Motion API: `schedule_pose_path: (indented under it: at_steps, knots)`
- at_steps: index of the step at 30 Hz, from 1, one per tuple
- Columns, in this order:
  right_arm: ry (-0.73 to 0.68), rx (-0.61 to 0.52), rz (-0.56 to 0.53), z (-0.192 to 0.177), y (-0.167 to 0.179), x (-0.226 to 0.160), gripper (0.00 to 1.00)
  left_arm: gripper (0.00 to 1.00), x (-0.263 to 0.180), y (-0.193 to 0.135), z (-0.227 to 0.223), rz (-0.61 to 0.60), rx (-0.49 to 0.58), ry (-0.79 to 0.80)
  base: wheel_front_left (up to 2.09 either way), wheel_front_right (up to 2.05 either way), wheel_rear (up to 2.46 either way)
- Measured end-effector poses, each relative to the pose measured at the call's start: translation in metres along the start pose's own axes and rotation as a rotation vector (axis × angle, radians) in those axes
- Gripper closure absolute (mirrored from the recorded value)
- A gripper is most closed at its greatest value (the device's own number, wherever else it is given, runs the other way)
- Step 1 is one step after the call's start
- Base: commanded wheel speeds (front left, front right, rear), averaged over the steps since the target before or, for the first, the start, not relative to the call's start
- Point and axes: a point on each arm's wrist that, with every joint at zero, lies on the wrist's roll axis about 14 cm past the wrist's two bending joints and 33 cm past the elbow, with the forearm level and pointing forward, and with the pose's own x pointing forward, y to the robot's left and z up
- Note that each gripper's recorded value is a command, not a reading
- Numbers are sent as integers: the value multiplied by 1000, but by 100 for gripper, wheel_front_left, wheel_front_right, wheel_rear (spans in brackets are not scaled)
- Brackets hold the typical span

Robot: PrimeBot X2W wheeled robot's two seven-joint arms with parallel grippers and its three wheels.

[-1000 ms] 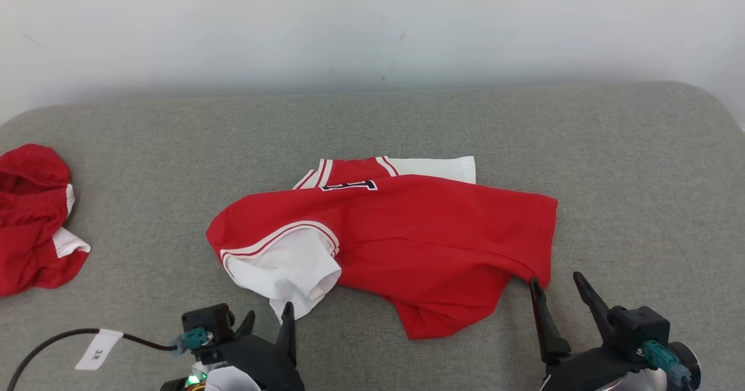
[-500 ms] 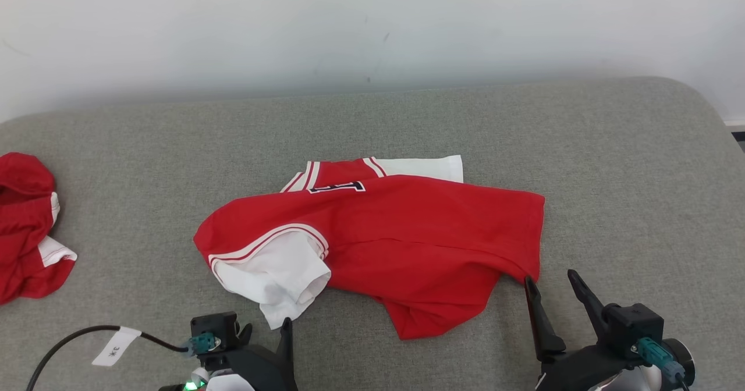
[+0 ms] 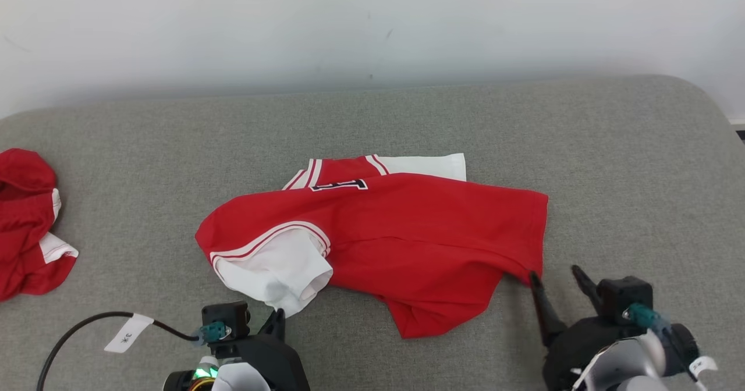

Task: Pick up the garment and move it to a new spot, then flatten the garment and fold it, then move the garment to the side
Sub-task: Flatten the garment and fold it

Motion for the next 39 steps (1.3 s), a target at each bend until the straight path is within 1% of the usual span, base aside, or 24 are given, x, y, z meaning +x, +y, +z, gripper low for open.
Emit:
schedule_pose_path:
  at_steps: [3,5,10,14,20,21,22,23,25,26,29,30,32,34,35,36,38,39]
  knots:
    - [81,-9,-41,-12,-14,3,0,100,2,-3,2,-14,-4,-3,0,0,0]
    - [128,4,-68,-17,-24,7,0,100,3,1,3,-3,-24,-9,0,0,0]
    - [237,2,-91,-35,-31,10,0,100,2,12,1,20,-42,-11,0,0,0]
    - [275,-2,-83,-41,-29,15,0,100,1,16,-1,31,-51,-8,0,0,0]
    - [293,-6,-69,-42,-25,25,0,100,2,20,2,39,-57,-14,0,0,0]
    - [304,-6,-65,-45,-23,26,2,100,2,21,2,40,-58,-14,0,0,0]
    - [314,-4,-61,-48,-22,27,9,100,2,22,2,43,-60,-13,0,0,0]
    - [324,-1,-58,-50,-21,27,13,100,2,23,1,45,-61,-13,0,0,0]
    - [340,1,-52,-53,-19,29,31,100,2,24,1,49,-64,-12,0,0,0]
    - [346,1,-48,-54,-17,31,34,100,2,25,1,51,-66,-12,0,0,0]
    - [355,1,-36,-57,-13,34,34,100,1,27,1,57,-70,-15,0,0,0]
    - [357,1,-34,-58,-13,34,36,100,1,28,1,59,-71,-18,0,0,0]
    - [361,0,-30,-59,-11,36,47,100,1,29,1,63,-73,-19,0,0,0]
    - [361,-1,-25,-58,-10,39,47,100,1,31,1,67,-76,-20,0,0,0]
    - [361,-1,-23,-58,-9,40,53,100,1,32,1,68,-77,-20,0,0,0]
    - [361,-1,-22,-59,-8,40,63,100,1,32,1,69,-77,-22,0,0,0]
    - [361,-2,-19,-59,-8,41,100,100,1,33,1,71,-78,-24,0,0,0]
    - [355,-3,-17,-57,-7,43,100,100,1,33,2,70,-78,-26,0,0,0]
